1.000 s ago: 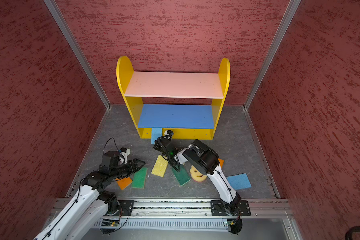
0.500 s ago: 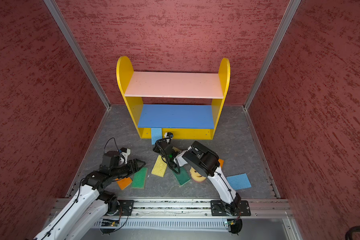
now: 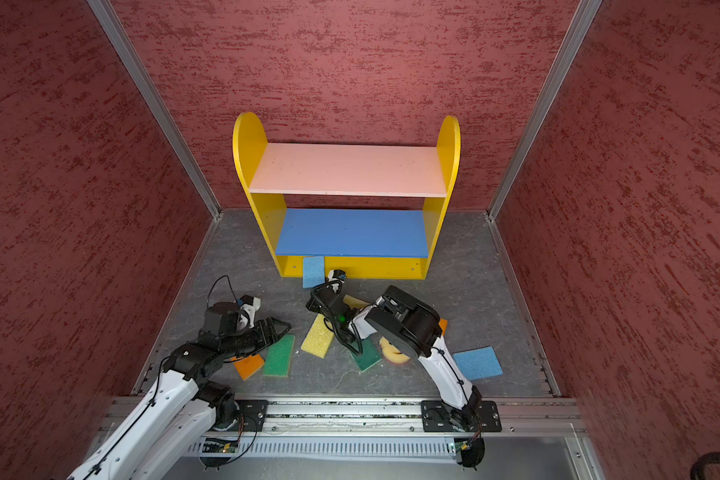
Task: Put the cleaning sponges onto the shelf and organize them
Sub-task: 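Push the blue sponge with the right gripper into the lower shelf compartment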
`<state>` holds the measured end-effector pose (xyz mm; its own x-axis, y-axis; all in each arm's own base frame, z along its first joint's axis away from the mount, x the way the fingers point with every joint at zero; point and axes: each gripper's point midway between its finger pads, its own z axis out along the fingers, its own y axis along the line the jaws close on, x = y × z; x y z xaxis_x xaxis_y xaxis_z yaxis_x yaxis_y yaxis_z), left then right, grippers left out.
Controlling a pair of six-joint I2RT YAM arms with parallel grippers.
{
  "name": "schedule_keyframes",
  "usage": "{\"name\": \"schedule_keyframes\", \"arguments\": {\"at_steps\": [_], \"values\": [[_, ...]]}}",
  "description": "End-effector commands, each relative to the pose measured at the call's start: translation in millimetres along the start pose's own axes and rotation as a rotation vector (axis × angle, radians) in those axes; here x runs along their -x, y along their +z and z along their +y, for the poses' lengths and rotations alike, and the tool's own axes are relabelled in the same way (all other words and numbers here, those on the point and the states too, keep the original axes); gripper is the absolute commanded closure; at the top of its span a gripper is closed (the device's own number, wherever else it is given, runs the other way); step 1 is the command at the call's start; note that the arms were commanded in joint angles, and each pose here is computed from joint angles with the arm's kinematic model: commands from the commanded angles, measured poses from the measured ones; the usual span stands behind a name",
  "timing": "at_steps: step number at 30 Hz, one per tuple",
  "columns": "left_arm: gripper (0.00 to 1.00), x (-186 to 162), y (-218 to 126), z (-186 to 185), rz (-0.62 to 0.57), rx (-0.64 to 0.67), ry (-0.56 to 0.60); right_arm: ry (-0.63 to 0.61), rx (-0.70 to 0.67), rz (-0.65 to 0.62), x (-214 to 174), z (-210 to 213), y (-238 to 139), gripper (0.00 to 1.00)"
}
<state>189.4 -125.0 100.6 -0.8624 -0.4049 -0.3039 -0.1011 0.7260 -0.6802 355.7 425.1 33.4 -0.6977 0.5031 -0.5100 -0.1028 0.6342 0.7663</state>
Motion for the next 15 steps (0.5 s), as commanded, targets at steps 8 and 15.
{"name": "schedule_keyframes", "arguments": {"at_steps": [8, 15], "values": [[0.26, -0.5, 0.9, -0.4, 0.003, -0.002, 0.009, 0.001, -0.126, -0.014, -3.8, -29.2, 9.9, 1.00], [0.26, -1.3, 1.3, 0.2, 0.010, 0.002, 0.006, 0.062, -0.130, -0.070, 17.4, -50.9, 26.7, 1.00]]}}
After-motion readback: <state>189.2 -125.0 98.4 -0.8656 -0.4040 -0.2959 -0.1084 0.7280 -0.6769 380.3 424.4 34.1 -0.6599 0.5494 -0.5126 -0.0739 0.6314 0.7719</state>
